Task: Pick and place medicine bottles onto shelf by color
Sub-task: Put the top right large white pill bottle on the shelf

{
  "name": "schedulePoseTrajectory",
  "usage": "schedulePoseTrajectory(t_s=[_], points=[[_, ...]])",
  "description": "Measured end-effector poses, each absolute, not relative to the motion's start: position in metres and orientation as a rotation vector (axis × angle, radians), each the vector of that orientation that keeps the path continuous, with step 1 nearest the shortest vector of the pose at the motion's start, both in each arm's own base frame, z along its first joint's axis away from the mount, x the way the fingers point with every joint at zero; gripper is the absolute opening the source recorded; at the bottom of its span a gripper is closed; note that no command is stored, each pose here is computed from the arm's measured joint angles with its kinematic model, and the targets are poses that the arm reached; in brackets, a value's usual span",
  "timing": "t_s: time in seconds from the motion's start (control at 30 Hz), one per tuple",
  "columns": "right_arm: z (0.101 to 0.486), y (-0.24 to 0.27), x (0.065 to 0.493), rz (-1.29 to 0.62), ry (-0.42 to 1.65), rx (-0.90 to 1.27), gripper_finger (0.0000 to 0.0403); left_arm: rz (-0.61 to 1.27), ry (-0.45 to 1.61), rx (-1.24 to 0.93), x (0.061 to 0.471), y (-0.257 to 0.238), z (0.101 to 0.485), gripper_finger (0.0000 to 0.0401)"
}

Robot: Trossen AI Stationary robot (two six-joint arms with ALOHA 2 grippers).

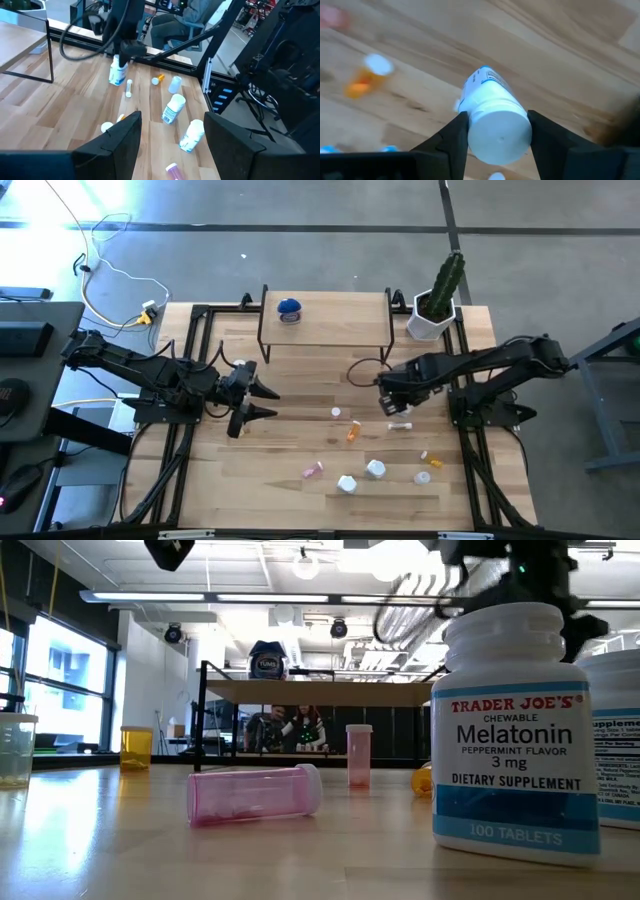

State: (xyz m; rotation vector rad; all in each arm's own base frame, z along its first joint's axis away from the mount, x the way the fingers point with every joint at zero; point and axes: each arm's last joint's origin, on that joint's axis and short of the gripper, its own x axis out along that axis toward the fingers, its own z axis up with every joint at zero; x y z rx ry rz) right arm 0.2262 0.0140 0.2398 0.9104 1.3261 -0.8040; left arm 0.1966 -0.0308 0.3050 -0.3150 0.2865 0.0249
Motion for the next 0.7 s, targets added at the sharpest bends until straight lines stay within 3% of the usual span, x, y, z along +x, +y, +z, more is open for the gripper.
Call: schedulePoseTrajectory(t_s=[0.7], points=[[0.362, -0.041, 0.245, -0.605, 0.961, 0.852, 0.0159, 0.297, 0.319, -0.275, 0.196, -0.002, 0.298, 0.0204]])
